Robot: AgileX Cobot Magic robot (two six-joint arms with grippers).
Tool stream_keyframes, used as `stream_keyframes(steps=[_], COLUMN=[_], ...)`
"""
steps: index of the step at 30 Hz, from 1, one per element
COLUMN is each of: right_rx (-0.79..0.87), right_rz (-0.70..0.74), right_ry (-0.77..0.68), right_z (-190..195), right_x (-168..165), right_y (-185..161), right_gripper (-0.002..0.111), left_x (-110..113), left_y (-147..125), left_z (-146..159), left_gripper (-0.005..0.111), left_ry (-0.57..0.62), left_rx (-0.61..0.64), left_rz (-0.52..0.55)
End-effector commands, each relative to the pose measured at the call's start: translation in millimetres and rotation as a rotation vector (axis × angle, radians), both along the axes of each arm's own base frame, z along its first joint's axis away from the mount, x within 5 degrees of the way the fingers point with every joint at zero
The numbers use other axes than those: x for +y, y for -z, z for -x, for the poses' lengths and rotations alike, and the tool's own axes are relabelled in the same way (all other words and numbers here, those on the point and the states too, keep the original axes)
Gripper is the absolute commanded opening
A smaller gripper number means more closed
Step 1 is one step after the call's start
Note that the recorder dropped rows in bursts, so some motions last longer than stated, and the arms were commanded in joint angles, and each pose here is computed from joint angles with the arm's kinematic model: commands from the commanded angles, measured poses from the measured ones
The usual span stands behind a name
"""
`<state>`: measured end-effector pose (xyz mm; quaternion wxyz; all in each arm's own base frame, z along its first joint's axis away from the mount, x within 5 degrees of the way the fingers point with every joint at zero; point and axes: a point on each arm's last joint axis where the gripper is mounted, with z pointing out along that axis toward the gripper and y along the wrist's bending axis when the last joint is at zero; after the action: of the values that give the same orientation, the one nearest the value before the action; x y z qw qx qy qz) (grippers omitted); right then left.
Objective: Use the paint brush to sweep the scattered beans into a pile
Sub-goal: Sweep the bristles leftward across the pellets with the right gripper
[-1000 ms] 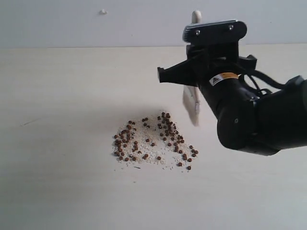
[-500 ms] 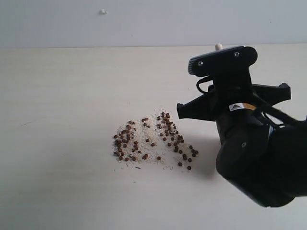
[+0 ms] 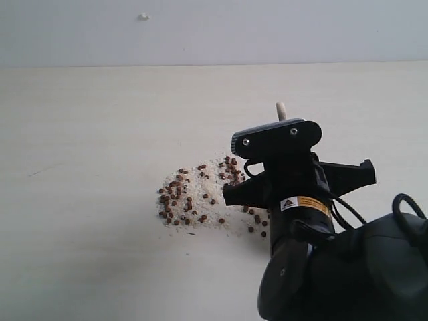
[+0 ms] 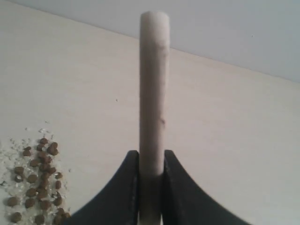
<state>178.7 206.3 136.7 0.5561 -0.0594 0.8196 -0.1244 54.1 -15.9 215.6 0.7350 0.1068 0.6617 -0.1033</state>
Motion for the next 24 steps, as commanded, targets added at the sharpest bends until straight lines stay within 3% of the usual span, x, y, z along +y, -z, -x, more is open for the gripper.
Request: stream_keyframes(steps=[1, 10, 16, 24], right_rx=[0.05, -0.051, -0.152, -0.21], right_rz=[-0.105, -0.18, -0.17, -0.165], right_ry=[-0.04, -0.039, 0.027, -0.044], right_z=[-1.6, -19.4, -29.3, -27.9], right_x=[21.3, 58.2, 64.4, 64.3], right_y=[4.6, -10.7, -16.0, -52.7], right_gripper=[0.0, 0.0, 0.0, 0.0], left_x=[0.3, 0.3, 0.3, 0.3], left_y=[0.8, 0.8, 0.8, 0.8], left_z=[0.3, 0.3, 0.3, 0.3], left_gripper=[0.0, 0.0, 0.0, 0.0], left_ry=[-0.002, -0.002, -0.002, -0.002], left_rx=[-0.001, -0.001, -0.001, -0.001], left_rz=[0.005, 0.005, 0.005, 0.005])
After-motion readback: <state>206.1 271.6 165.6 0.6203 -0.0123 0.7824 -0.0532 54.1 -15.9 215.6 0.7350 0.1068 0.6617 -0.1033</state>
